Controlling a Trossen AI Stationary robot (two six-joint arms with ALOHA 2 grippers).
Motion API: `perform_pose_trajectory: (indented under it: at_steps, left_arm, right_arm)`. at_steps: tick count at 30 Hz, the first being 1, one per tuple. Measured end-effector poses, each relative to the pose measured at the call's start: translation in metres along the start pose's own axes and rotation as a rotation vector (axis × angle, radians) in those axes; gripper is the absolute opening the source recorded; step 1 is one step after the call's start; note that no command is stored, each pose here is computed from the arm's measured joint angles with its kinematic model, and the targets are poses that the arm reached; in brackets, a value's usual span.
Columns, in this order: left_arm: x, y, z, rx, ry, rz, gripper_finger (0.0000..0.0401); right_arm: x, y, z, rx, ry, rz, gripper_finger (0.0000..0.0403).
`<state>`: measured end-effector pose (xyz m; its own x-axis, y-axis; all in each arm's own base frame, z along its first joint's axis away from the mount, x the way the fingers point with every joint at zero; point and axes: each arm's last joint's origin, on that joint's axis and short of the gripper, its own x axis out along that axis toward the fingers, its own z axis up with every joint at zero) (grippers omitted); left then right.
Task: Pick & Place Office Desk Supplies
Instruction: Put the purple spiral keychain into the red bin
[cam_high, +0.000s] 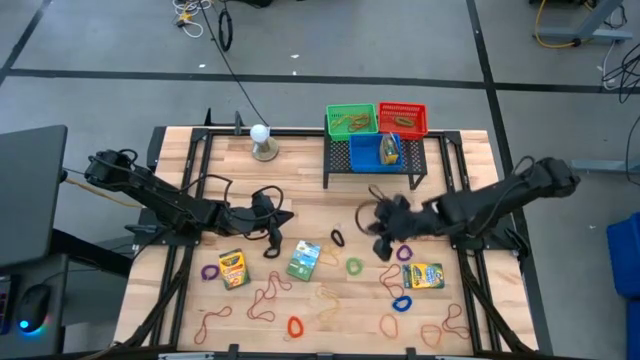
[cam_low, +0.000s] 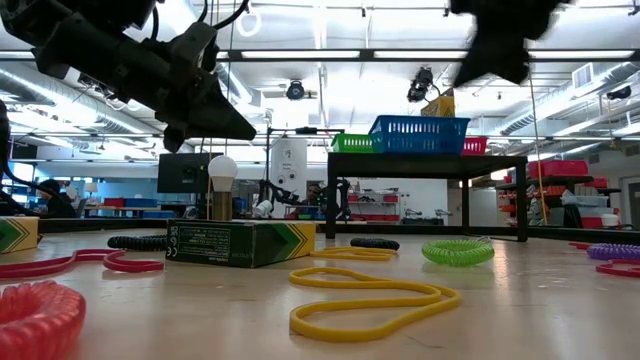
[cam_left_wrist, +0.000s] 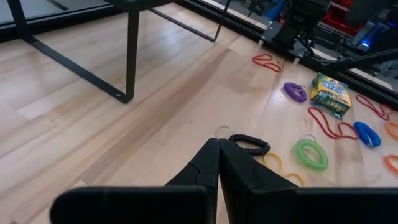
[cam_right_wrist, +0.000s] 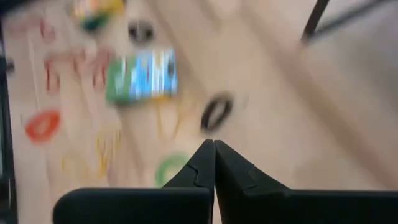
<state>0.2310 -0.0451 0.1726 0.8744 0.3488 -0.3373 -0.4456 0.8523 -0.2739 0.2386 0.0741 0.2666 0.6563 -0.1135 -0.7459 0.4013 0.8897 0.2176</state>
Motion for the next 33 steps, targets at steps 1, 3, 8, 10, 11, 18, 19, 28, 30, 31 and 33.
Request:
perform_pose_trajectory:
  at_steps: [1,3,8,10,11,18,19,28,30,31,33]
  left_arm:
    - [0.000,0.000,0.000,-0.005,0.000,-0.001,0.0016]
    - [0.000,0.000,0.000,-0.017,0.000,0.000,0.0016]
    - [0.000,0.000,0.000,-0.031,0.000,-0.001,0.0016]
    - [0.000,0.000,0.000,-0.031,-0.001,0.001,0.0016]
    - [0.000,0.000,0.000,-0.031,-0.001,0.001,0.0016]
    - [0.000,0.000,0.000,-0.013,-0.001,0.003,0.0016]
    - [0.000,0.000,0.000,-0.013,-0.001,0.003,0.0016]
    - [0.000,0.000,0.000,-0.014,-0.001,0.004,0.0016]
    - [0.000,0.000,0.000,-0.014,-0.001,0.004,0.0016]
    - [0.000,0.000,0.000,-0.014,-0.001,0.004,0.0016]
    - [0.000,0.000,0.000,-0.014,-0.001,0.004,0.0016]
  right_arm:
    - [0.001,0.001,-0.008,0.002,0.033,0.000,0.0006]
    - [0.002,0.002,-0.021,0.000,0.088,-0.006,0.0006]
    - [-0.006,0.008,-0.045,-0.018,0.202,-0.025,0.0002]
    - [-0.010,0.010,-0.053,-0.021,0.232,-0.037,0.0003]
    - [-0.011,0.011,-0.056,-0.021,0.245,-0.045,0.0005]
    - [-0.022,0.016,-0.075,-0.008,0.304,-0.075,0.0028]
    - [-0.024,0.016,-0.077,-0.008,0.311,-0.080,0.0030]
    - [-0.001,-0.002,-0.107,0.053,0.389,-0.120,0.0064]
    - [0.011,-0.009,-0.113,0.094,0.420,-0.094,0.0077]
    - [0.016,-0.014,-0.116,0.110,0.431,-0.096,0.0084]
    - [0.023,-0.024,-0.120,0.144,0.446,-0.127,0.0100]
